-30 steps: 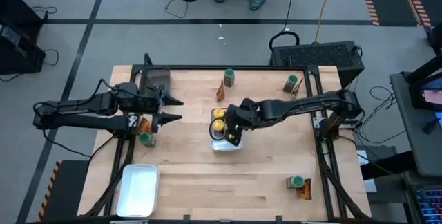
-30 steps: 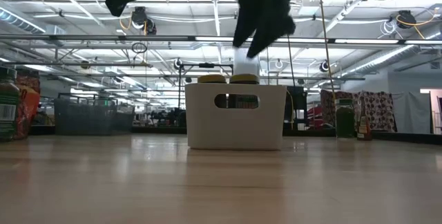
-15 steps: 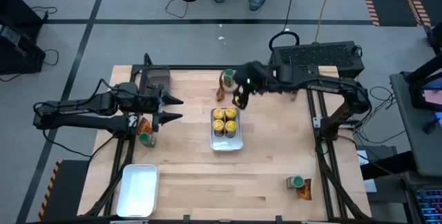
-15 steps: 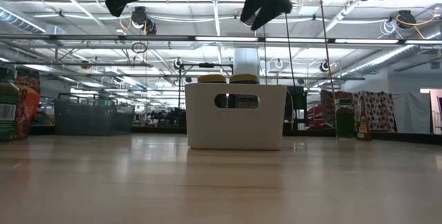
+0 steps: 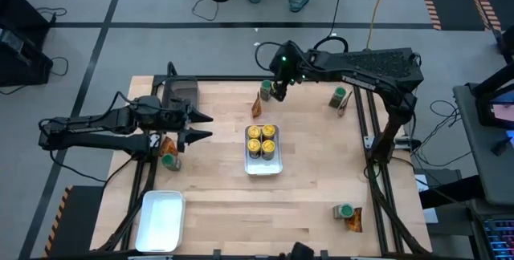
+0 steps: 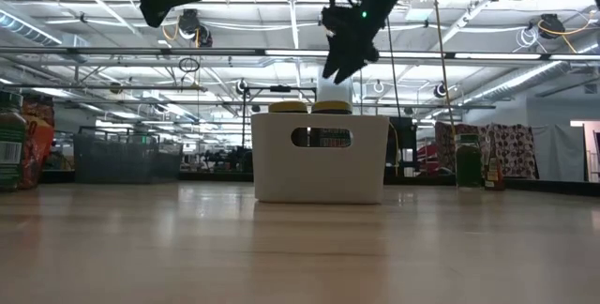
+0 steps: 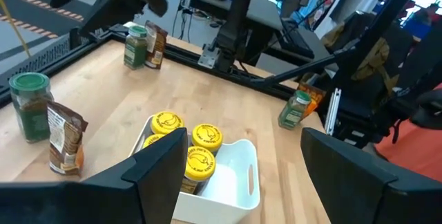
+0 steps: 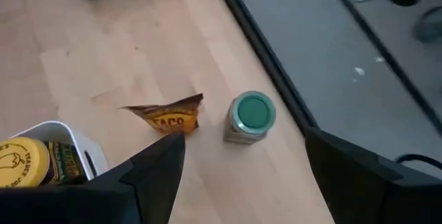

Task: Sort spices by type
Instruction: Put the top center brown spice pouch into the black transparent bin

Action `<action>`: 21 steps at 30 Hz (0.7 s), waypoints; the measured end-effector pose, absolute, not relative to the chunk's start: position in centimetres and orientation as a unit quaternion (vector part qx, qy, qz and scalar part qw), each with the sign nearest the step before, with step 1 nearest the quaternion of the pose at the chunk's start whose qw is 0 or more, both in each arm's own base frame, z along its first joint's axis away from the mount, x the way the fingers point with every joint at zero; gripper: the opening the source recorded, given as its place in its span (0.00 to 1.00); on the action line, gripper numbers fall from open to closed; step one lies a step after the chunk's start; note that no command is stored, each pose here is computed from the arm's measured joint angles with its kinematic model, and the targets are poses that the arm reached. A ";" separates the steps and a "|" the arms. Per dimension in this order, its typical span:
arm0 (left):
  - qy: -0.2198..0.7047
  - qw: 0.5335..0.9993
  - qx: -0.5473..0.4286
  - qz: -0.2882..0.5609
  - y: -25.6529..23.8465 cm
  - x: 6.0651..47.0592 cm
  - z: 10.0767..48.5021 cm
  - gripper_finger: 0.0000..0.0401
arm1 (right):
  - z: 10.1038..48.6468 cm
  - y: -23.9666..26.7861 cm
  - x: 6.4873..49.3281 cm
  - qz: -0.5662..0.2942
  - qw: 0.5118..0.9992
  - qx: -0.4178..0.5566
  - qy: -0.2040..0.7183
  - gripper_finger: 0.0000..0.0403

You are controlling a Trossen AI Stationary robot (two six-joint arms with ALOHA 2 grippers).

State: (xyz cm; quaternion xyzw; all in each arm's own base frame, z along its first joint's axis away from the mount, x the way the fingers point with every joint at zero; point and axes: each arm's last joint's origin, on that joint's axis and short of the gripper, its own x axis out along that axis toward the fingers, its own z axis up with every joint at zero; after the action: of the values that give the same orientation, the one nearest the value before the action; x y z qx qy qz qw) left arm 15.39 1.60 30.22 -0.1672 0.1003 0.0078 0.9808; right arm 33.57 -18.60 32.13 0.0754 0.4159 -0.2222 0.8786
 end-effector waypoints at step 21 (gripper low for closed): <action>0.133 0.971 -0.188 0.071 1.9 15.2 29.4 0.71 | 28.0 -21.8 34.1 -0.227 0.851 0.118 0.459 0.70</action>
State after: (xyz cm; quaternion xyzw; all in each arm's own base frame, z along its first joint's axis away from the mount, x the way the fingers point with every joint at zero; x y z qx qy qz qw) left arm 15.18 1.88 29.41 -0.1876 0.1332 0.0712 0.9706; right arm 34.06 -21.75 28.03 0.1179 0.4592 -0.2267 0.8508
